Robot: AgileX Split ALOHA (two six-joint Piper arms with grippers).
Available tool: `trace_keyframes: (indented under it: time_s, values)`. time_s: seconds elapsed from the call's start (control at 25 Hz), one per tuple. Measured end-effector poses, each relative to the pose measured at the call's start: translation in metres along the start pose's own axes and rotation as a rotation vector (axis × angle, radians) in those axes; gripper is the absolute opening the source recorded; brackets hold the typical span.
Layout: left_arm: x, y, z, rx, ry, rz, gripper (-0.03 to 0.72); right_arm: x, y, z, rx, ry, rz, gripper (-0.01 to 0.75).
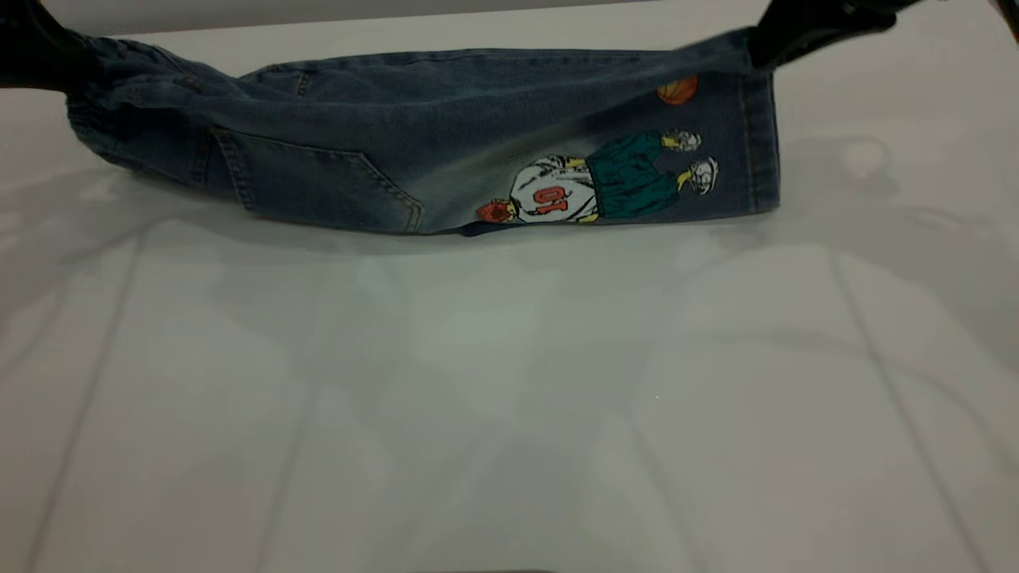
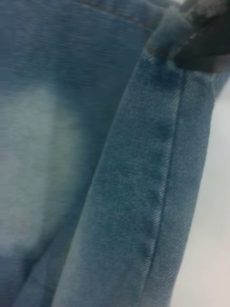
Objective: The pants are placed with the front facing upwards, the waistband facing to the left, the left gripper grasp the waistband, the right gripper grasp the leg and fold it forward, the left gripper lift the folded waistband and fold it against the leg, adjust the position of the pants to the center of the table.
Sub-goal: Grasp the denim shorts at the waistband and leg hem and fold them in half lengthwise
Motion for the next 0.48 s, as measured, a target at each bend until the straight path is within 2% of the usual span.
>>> trace_keyframes:
  time_s: [0.36,0.48]
  values:
    - [0.005,-0.021,-0.036,-0.017,0.010,0.028,0.067,-0.010,-0.017,-0.023,-0.044,0.026,0.012,0.025]
    - [0.000,-0.028,-0.047,-0.028,0.016,0.007,0.067,-0.010,-0.027,-0.028,-0.067,0.023,0.019,0.025]
Point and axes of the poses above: a point on each arm's last joint axis where the gripper is mounted, z pointing back along that axis away from the gripper, x along the wrist's bending axis when the last joint is at zero, y = z × x, the point moved 10 cm from there along -z, pointing out along that axis toward the gripper, and after that the axes turned 14 degrees about -z, right-handed, at the moved point
